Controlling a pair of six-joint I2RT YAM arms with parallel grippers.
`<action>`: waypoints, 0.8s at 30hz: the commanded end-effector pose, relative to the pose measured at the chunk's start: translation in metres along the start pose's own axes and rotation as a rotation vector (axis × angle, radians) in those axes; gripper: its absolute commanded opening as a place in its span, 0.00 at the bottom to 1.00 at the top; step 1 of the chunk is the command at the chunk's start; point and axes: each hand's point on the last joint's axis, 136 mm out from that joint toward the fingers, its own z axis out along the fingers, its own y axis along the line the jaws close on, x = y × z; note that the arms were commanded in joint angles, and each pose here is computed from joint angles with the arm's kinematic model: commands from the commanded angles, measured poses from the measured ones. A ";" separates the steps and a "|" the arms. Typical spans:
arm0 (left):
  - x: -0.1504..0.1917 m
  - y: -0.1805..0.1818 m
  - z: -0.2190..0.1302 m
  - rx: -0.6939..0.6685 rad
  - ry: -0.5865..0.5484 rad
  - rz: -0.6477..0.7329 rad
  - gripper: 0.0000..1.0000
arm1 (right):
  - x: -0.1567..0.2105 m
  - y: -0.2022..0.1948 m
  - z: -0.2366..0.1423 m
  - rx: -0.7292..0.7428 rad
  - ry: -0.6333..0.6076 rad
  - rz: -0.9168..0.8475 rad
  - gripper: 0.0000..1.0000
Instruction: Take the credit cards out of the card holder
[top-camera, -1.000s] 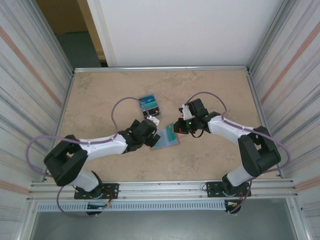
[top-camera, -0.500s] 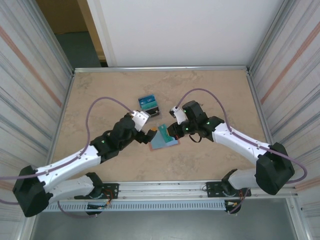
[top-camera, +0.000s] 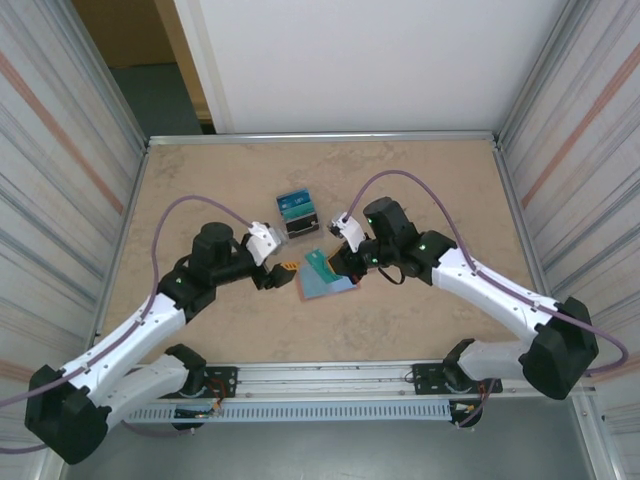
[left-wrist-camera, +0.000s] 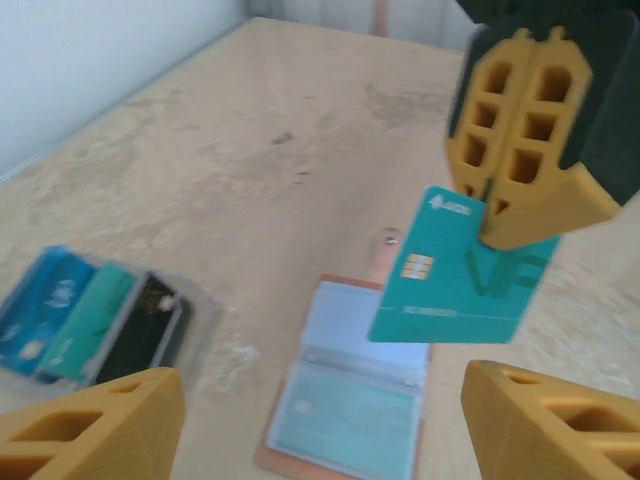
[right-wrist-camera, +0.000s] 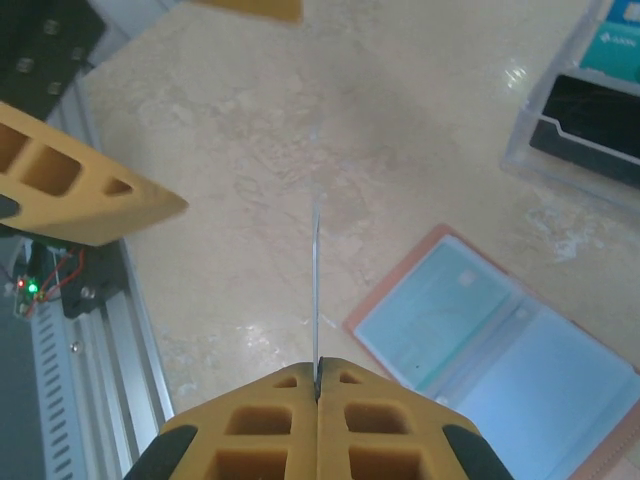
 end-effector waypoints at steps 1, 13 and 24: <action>-0.016 -0.027 0.001 0.187 -0.046 0.095 0.64 | -0.011 0.020 -0.018 -0.038 -0.026 -0.102 0.00; -0.027 -0.063 0.028 0.386 -0.011 0.207 0.35 | -0.012 0.033 -0.029 -0.053 -0.024 -0.157 0.00; -0.027 -0.073 0.039 0.417 0.018 0.213 0.00 | -0.014 0.022 -0.031 0.025 -0.052 -0.166 0.21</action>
